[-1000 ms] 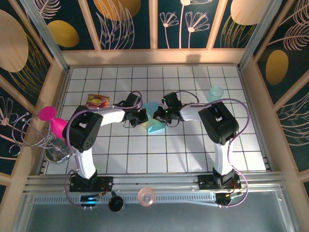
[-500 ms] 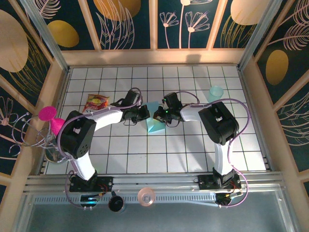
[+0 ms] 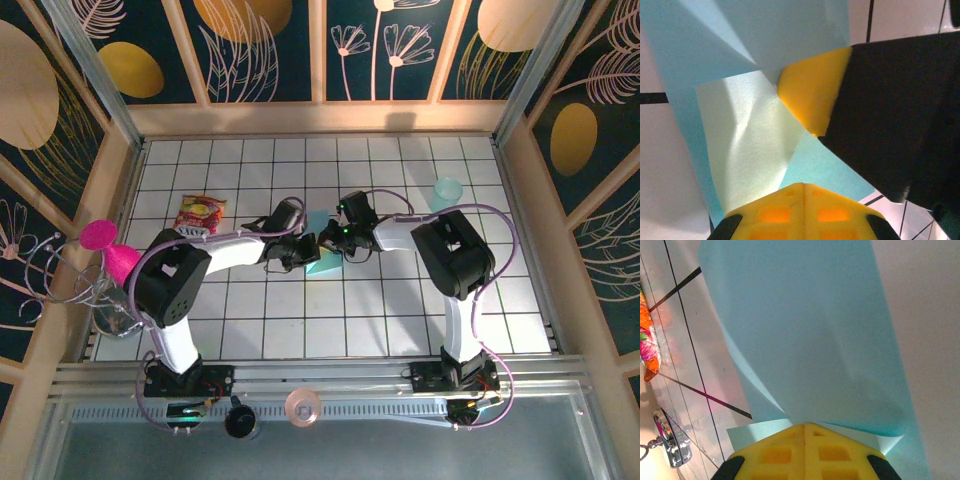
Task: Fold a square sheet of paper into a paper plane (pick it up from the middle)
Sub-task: Fold the triangle a second time at the center of the table.
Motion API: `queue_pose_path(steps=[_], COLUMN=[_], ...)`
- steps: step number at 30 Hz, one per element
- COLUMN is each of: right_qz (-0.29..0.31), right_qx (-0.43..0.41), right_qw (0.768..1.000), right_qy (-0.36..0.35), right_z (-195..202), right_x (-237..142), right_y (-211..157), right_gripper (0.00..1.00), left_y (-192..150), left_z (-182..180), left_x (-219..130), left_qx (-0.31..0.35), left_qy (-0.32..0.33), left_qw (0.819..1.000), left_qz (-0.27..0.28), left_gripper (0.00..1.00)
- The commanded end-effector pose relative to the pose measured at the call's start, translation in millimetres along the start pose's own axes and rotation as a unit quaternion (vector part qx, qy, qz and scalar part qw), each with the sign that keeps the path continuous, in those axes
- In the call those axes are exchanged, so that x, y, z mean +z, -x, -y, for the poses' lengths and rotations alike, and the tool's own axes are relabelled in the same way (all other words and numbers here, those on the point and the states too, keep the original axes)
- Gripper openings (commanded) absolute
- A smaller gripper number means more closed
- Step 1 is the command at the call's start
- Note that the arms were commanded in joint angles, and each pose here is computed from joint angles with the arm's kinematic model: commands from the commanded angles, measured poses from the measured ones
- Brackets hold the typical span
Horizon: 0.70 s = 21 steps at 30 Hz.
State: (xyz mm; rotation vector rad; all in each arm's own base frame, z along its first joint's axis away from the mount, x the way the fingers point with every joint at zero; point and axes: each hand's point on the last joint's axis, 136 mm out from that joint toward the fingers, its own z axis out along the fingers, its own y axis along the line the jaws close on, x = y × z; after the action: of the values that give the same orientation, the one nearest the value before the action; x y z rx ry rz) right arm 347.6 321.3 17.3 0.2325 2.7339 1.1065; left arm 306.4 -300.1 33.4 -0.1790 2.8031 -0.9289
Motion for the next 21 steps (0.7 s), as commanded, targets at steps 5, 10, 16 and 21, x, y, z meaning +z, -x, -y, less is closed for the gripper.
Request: queue_pose_path(steps=[5,10,16,21], right_qz=[-0.027,-0.029,-0.030,-0.031], right_qx=[0.050,0.051,0.050,0.049], right_qw=[0.995,0.994,0.994,0.994], right_qy=[-0.087,-0.089,-0.092,-0.093], right_z=[64,64,65,66], right_x=[12,12,13,13], right_y=[-21,-22,-22,-22], right_gripper=[0.03,0.03,0.03,0.03], left_y=[-15,-16,-18,-22], left_z=[-12,-20,-26,-31], left_x=[12,13,14,15], left_qx=[-0.004,-0.003,-0.003,-0.004], left_qy=[0.019,0.036,0.045,0.051], left_qw=[0.999,0.999,0.998,0.998], left_qz=[-0.028,-0.031,-0.032,-0.036], left_gripper=[0.05,0.04,0.04,0.04])
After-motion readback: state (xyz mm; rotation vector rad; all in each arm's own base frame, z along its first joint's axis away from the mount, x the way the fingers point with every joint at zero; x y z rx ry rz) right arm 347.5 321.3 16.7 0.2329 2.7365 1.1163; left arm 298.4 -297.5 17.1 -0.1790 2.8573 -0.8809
